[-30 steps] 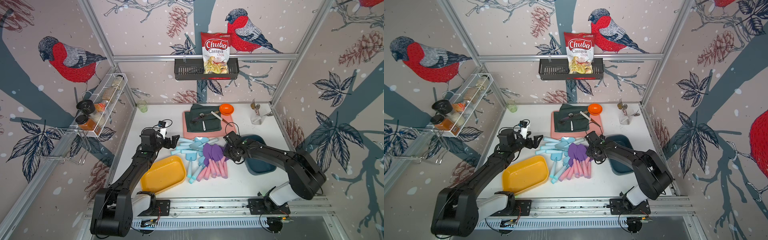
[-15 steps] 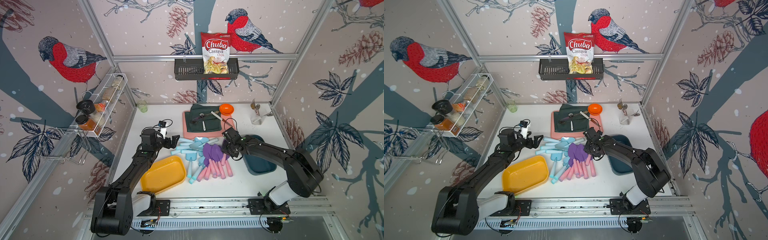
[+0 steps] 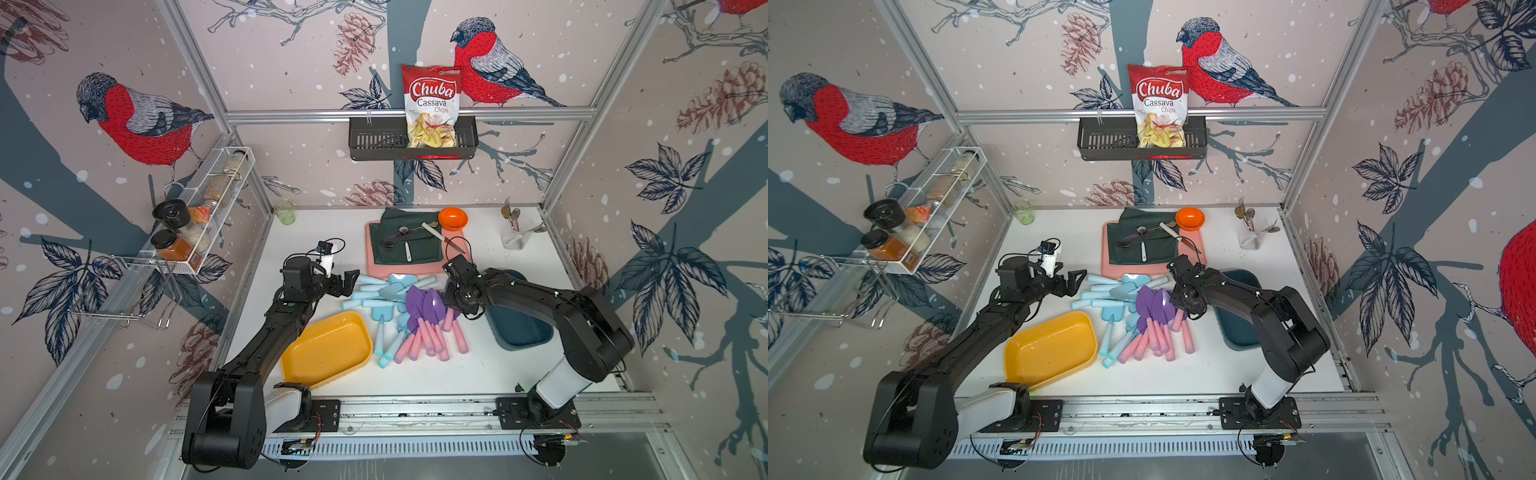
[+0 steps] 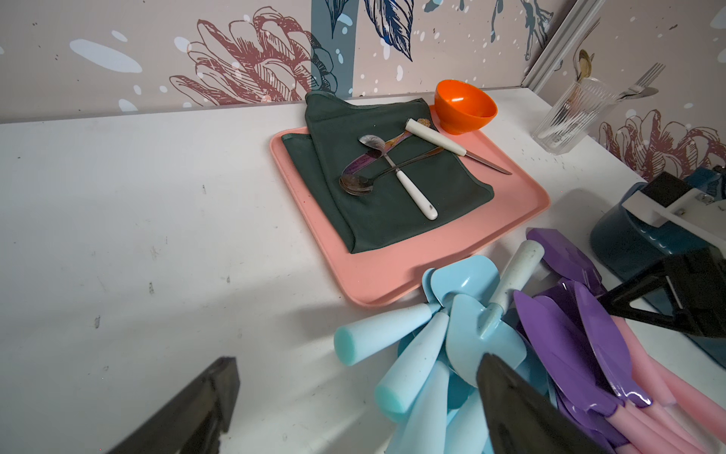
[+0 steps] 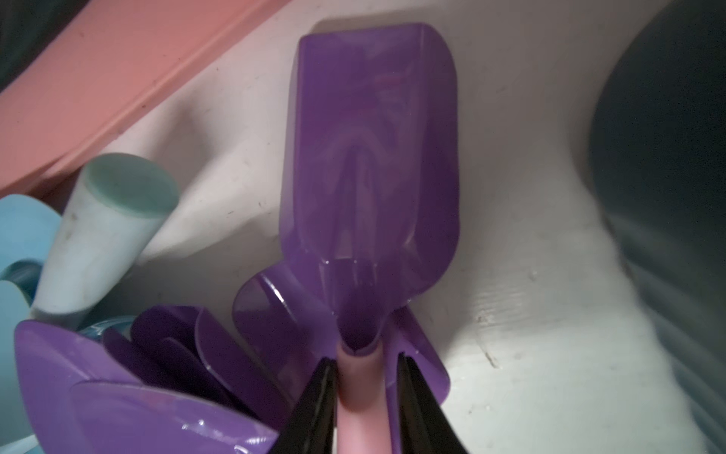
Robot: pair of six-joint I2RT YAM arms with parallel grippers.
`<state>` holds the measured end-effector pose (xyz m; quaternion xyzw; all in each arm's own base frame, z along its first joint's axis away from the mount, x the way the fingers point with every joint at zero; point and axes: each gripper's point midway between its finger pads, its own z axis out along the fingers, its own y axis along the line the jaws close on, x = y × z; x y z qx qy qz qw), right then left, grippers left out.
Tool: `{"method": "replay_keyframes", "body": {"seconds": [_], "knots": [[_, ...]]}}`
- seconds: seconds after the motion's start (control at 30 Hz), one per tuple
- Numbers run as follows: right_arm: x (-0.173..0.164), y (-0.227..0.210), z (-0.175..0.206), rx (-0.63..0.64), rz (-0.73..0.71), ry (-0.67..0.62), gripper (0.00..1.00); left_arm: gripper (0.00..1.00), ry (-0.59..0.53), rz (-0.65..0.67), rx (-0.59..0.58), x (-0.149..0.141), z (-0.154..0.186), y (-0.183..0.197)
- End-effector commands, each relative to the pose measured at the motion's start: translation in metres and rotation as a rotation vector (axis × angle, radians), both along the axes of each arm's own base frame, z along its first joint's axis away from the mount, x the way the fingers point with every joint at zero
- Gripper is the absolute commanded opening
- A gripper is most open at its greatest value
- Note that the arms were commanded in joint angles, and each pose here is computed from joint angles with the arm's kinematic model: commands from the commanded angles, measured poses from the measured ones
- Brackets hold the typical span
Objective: Sort the small shovels by color and place them into the storage box
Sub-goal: Pick up the shovel from the center of the board.
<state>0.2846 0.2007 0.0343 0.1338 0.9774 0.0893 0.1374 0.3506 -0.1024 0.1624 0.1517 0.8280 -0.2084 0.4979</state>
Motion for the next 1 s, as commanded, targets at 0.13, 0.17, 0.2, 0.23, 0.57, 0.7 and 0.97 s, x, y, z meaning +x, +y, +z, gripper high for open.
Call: {"method": "replay_keyframes", "body": {"seconds": [0.13, 0.17, 0.2, 0.23, 0.57, 0.7, 0.97], "knots": [[0.001, -0.004, -0.009, -0.025, 0.035, 0.018, 0.28, 0.98, -0.053, -0.022, 0.014, 0.006, 0.011, -0.002], [0.000, -0.004, -0.010, -0.030, 0.037, 0.021, 0.27, 0.98, -0.054, -0.023, 0.014, 0.006, 0.012, -0.003], [0.000, -0.005, -0.009, -0.034, 0.039, 0.020, 0.25, 0.98, -0.056, -0.025, 0.015, 0.007, 0.013, -0.003], [0.000, -0.006, -0.009, -0.037, 0.038, 0.018, 0.24, 0.98, -0.057, -0.026, 0.015, 0.007, 0.013, -0.003], [0.006, -0.006, 0.026, -0.035, 0.100, -0.107, 0.10, 0.97, -0.118, -0.160, 0.011, 0.006, 0.034, -0.021], [0.012, 0.008, 0.069, 0.030, 0.270, -0.264, 0.07, 0.96, -0.223, -0.379, 0.026, -0.005, 0.056, -0.047], [-0.018, 0.047, 0.130, 0.221, 0.800, -0.474, 0.07, 0.82, -0.431, -0.849, 0.098, -0.040, 0.086, -0.095]]}}
